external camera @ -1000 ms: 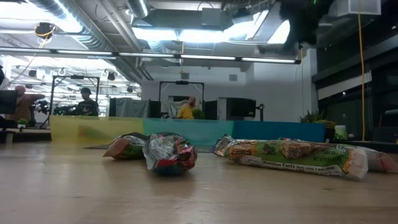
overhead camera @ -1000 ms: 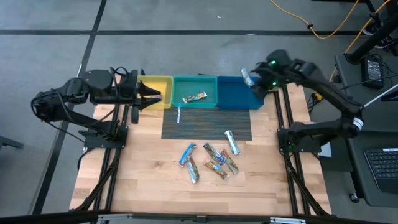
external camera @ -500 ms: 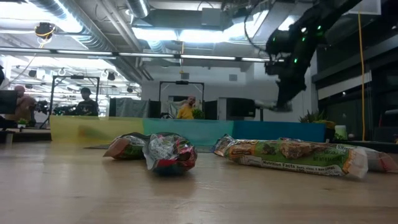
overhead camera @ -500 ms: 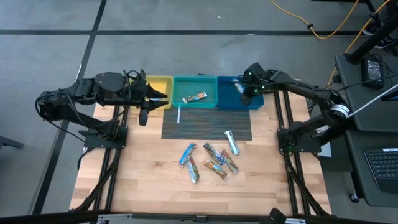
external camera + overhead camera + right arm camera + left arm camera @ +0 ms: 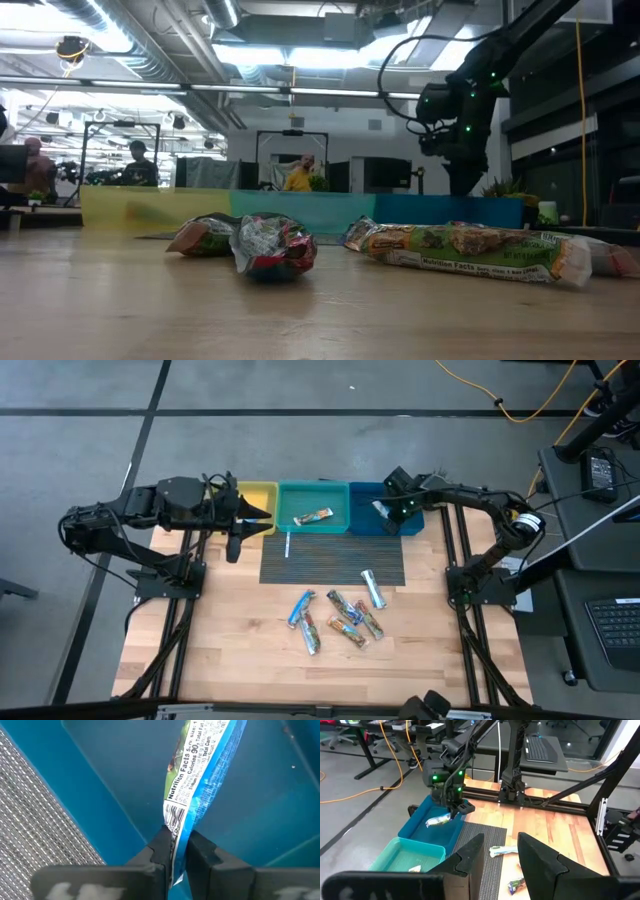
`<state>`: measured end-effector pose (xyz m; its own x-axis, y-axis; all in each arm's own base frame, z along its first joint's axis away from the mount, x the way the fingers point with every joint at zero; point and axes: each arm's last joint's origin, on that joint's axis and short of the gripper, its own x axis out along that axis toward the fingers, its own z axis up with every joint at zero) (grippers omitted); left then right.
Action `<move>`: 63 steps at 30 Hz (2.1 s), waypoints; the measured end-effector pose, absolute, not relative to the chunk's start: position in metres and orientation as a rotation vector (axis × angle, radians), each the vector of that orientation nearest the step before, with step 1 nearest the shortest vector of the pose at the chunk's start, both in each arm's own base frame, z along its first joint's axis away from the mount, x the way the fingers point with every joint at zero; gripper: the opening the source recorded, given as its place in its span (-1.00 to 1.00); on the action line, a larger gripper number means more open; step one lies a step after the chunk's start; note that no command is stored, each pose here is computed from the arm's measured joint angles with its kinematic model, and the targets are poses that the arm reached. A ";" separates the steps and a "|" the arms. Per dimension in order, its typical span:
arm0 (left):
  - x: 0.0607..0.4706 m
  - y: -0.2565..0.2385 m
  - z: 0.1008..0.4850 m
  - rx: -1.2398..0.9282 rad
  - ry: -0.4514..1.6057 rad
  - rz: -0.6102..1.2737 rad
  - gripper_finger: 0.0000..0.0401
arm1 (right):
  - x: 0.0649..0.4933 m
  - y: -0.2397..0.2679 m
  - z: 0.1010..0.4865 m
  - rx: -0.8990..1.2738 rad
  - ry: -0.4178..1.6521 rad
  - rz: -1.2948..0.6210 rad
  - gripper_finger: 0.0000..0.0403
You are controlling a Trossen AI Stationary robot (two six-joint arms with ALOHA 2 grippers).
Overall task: Pick and place Granola Bars by type
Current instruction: Put the blue granola bar into the dark blue bin, then put the red granola bar into the yellow bin
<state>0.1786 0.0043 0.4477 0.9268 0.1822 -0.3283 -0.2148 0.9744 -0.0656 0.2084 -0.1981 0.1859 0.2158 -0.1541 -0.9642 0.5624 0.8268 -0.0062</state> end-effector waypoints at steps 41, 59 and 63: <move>0.266 -0.030 0.324 -0.186 0.981 0.197 -0.45 | 0.207 -0.067 0.330 -0.076 0.566 -0.257 -0.36; 0.331 -0.063 0.191 -0.453 1.177 0.154 -0.45 | 0.206 -0.054 0.338 -0.335 0.542 -0.235 -0.39; 0.337 -0.063 0.174 -0.550 1.207 0.255 -0.42 | 0.206 -0.053 0.338 -0.355 0.538 -0.212 -0.39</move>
<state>0.3368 -0.0628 0.1737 0.3476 -0.1005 -0.9322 -0.4686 0.8426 -0.2655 0.2063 -0.0535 0.3382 0.8393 -0.2875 -0.4613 0.1040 0.9179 -0.3829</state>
